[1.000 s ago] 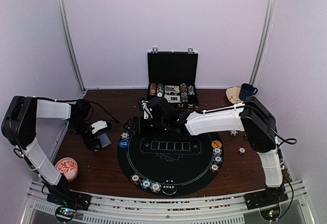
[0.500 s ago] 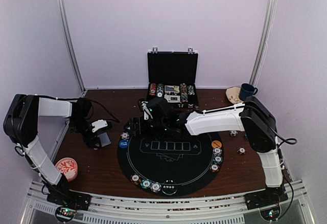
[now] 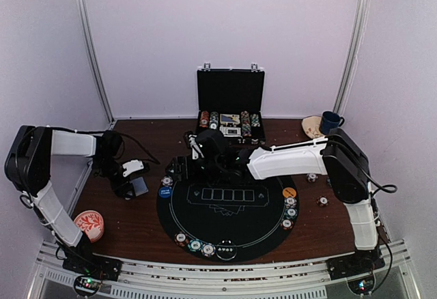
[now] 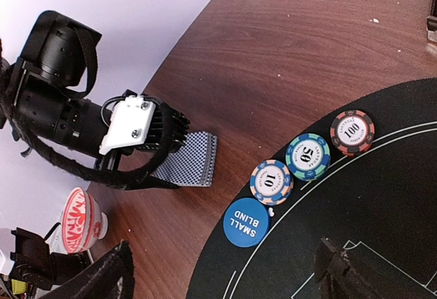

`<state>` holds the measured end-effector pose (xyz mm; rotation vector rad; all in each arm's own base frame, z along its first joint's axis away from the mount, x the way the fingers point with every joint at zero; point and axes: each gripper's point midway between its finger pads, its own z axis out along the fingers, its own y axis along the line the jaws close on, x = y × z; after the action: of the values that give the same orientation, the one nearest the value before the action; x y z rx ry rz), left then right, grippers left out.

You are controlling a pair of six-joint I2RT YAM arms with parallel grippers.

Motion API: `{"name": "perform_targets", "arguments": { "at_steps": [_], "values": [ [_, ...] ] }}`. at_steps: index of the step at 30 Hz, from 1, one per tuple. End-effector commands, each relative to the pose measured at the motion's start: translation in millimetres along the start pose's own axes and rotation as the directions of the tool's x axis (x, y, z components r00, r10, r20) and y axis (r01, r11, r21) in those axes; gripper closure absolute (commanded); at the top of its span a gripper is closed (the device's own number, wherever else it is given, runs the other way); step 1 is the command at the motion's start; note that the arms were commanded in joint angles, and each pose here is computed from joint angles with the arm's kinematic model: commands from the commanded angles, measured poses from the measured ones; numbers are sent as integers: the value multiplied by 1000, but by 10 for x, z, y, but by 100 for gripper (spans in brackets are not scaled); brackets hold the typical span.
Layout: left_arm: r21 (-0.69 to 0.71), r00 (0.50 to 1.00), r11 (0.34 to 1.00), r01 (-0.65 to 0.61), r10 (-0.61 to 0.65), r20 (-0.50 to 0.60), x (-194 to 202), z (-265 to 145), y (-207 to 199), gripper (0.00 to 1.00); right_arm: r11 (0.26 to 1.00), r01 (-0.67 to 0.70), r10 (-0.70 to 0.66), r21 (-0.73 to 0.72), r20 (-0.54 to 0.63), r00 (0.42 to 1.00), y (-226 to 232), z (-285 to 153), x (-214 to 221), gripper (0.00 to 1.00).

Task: Distribute texas hold em gaming equipment
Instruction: Pick up the poker card from the center of the board.

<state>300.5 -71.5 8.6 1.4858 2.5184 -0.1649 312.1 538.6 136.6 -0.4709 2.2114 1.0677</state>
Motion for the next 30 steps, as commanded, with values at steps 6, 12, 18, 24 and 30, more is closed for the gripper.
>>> {"name": "perform_targets", "arguments": {
  "at_steps": [6, 12, 18, 24, 30],
  "values": [
    [102, 996, 995, -2, 11, -88, 306, 105, -315, 90, 999, -9, 10, -45, 28, 1000, 197, -6, -157, 7],
    [91, 999, 996, -8, 13, -53, 234, 29, -303, 98, 999, -11, 12, -48, 26, 1000, 212, 7, -142, 7],
    [94, 1000, 995, -18, 19, -13, 138, -68, -302, 100, 998, -13, 14, -54, 15, 1000, 212, 45, -100, 7],
    [91, 1000, 996, -15, 15, 4, 91, -104, -287, 100, 998, -14, 14, -59, 12, 1000, 231, 62, -78, 7],
    [88, 998, 996, -22, 17, 53, 1, -180, -299, 100, 995, -46, 42, -91, -47, 998, 247, 225, 143, 7]
  ]
}}
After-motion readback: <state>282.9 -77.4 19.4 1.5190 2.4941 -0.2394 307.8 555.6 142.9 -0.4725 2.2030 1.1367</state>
